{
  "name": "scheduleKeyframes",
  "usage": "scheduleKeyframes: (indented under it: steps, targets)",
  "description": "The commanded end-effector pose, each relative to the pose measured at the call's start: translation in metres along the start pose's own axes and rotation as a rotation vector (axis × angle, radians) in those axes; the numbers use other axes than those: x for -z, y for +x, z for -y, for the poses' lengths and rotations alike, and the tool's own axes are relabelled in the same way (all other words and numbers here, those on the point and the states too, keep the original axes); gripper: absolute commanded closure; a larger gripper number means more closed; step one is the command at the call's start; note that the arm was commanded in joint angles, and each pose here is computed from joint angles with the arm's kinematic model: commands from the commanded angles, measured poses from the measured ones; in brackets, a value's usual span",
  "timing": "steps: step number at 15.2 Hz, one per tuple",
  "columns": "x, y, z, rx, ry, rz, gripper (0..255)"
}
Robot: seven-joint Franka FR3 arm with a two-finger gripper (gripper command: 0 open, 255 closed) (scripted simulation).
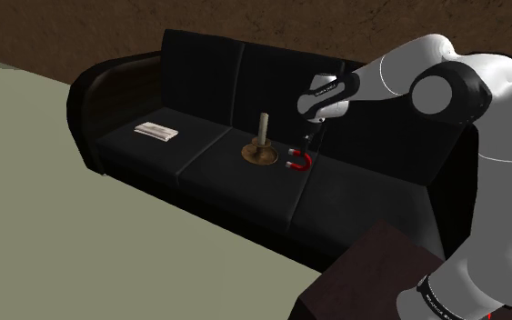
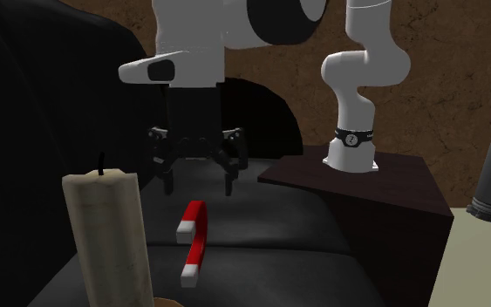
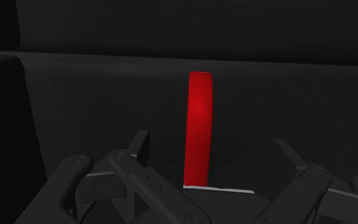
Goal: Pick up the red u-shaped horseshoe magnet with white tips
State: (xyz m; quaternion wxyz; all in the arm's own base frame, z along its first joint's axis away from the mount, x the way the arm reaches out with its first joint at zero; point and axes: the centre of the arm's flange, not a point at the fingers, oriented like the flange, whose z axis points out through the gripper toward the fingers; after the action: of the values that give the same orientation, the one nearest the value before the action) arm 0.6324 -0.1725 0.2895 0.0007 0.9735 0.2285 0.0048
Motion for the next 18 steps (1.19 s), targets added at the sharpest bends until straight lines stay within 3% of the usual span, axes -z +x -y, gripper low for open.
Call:
scheduleKeyframes:
  steps: [1,10,11,18]
  targets:
    - [-0.010,0.009,-0.007,0.017,-0.002,-0.001,0]
    - [-0.050,0.008,-0.007,0.017,-0.002,-0.001,0]
    - [-0.050,0.008,-0.007,0.017,-0.002,-0.001,255]
    - [-0.050,0.008,-0.007,0.017,-0.002,-0.001,255]
